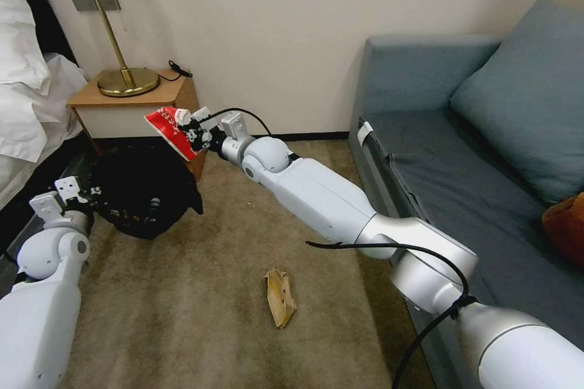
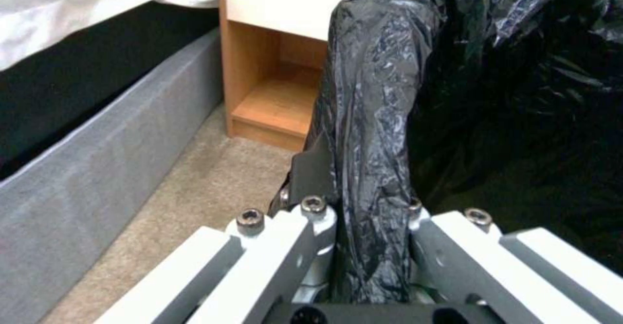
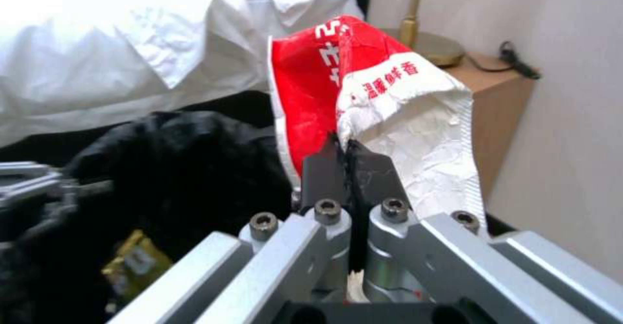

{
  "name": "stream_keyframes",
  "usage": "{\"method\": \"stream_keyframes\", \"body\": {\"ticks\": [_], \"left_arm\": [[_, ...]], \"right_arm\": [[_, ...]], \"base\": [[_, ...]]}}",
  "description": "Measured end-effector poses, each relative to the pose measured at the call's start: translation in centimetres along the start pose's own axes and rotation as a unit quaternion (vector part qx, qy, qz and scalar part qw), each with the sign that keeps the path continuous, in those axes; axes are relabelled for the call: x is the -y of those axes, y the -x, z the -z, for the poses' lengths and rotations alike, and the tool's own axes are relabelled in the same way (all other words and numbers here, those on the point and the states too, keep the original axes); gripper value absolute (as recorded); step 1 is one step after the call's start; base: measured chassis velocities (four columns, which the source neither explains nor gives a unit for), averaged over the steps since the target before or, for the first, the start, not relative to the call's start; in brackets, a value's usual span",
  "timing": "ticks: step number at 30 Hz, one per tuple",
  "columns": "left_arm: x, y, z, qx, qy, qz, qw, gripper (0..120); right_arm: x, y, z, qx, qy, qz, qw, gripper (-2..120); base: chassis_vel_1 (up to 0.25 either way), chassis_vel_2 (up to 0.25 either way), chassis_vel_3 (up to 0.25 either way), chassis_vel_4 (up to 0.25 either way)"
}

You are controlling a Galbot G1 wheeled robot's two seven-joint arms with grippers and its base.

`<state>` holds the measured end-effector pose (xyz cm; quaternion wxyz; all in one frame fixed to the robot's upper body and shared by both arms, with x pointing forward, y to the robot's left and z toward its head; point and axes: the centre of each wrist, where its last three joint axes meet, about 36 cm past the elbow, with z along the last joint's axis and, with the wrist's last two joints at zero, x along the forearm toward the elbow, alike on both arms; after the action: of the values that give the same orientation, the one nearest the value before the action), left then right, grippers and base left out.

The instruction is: Pick up the trash bin, then pick up the garbage on the floor and place it into the trash bin.

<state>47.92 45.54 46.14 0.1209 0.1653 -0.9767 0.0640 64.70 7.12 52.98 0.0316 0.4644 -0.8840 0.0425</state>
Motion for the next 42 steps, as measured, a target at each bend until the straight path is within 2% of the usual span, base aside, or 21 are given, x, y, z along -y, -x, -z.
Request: {"method": "stream_keyframes", "body": {"ticks": [8,15,17,19,21,24,26,28,29,30,32,33,35,36,38,40,42], "left_arm": [[1.1,0.0,0.0,-0.003,-0.004,-0.011,0.9999,3],[3.0,0.5,-0.2,-0.005,-0.005,-0.026,0.9996,3],[4.0,0.7,-0.4,-0.008,-0.005,-0.034,0.9994,3],[4.3,0.7,-0.5,-0.009,-0.004,-0.036,0.9993,3],[4.6,0.7,-0.6,-0.009,-0.003,-0.038,0.9992,3],[4.7,0.8,-0.6,-0.010,-0.002,-0.037,0.9993,3],[4.5,1.0,-0.9,-0.010,0.001,-0.034,0.9994,3],[4.3,1.0,-1.0,-0.009,0.000,-0.033,0.9994,3],[4.2,1.1,-1.0,-0.008,-0.001,-0.031,0.9995,3],[4.2,1.1,-1.0,-0.008,-0.001,-0.031,0.9995,3],[3.8,1.2,-1.1,-0.006,-0.002,-0.028,0.9996,3],[3.8,1.2,-1.1,-0.006,-0.002,-0.028,0.9996,3],[3.4,1.1,-1.4,-0.006,-0.004,-0.026,0.9996,3],[3.4,1.1,-1.4,-0.006,-0.004,-0.026,0.9996,3],[3.0,1.0,-1.6,-0.006,-0.005,-0.025,0.9996,3],[3.0,1.0,-1.6,-0.006,-0.005,-0.025,0.9997,3],[2.7,0.9,-1.8,-0.005,-0.006,-0.023,0.9997,3]], "right_arm": [[-3.0,0.5,-1.5,-0.006,0.012,0.043,0.999,0],[-4.5,0.5,-2.8,-0.014,0.019,0.062,0.998,0],[-4.8,0.4,-3.6,-0.022,0.010,0.064,0.998,0],[-4.8,0.4,-3.8,-0.025,0.007,0.064,0.998,2],[-5.0,0.3,-4.7,-0.032,0.004,0.064,0.997,13],[-5.2,0.3,-5.1,-0.034,0.002,0.064,0.997,19],[-5.3,0.2,-5.5,-0.038,-0.003,0.064,0.997,32],[-5.3,0.2,-5.6,-0.039,-0.004,0.064,0.997,35],[-5.3,0.2,-5.6,-0.040,-0.006,0.064,0.997,42],[-5.3,0.2,-5.6,-0.040,-0.006,0.064,0.997,42],[-5.1,0.3,-5.5,-0.044,-0.010,0.063,0.997,52],[-5.1,0.3,-5.5,-0.044,-0.010,0.063,0.997,52],[-5.2,0.3,-5.6,-0.049,-0.013,0.064,0.997,65],[-5.2,0.3,-5.6,-0.049,-0.013,0.064,0.997,65],[-5.3,0.4,-5.6,-0.053,-0.018,0.066,0.996,77],[-5.3,0.4,-5.7,-0.054,-0.018,0.067,0.996,80],[-5.4,0.4,-5.8,-0.058,-0.022,0.068,0.996,92]], "base": [[0.000,0.000,0.000,0.000],[0.000,0.000,0.000,0.000],[0.000,0.000,0.000,0.000],[0.000,0.000,0.000,0.000],[0.000,0.000,0.000,0.000],[0.000,0.000,0.000,0.000],[0.000,0.000,0.000,0.000],[0.000,0.000,0.000,0.000],[0.000,0.000,0.000,0.000],[0.000,0.000,0.000,0.000],[0.000,0.000,0.000,0.000],[0.000,0.000,0.000,0.000],[0.000,0.000,0.000,0.000],[0.000,0.000,0.000,0.000],[0.000,0.000,0.000,0.000],[0.000,0.000,0.000,0.000],[0.000,0.000,0.000,0.000]]}}
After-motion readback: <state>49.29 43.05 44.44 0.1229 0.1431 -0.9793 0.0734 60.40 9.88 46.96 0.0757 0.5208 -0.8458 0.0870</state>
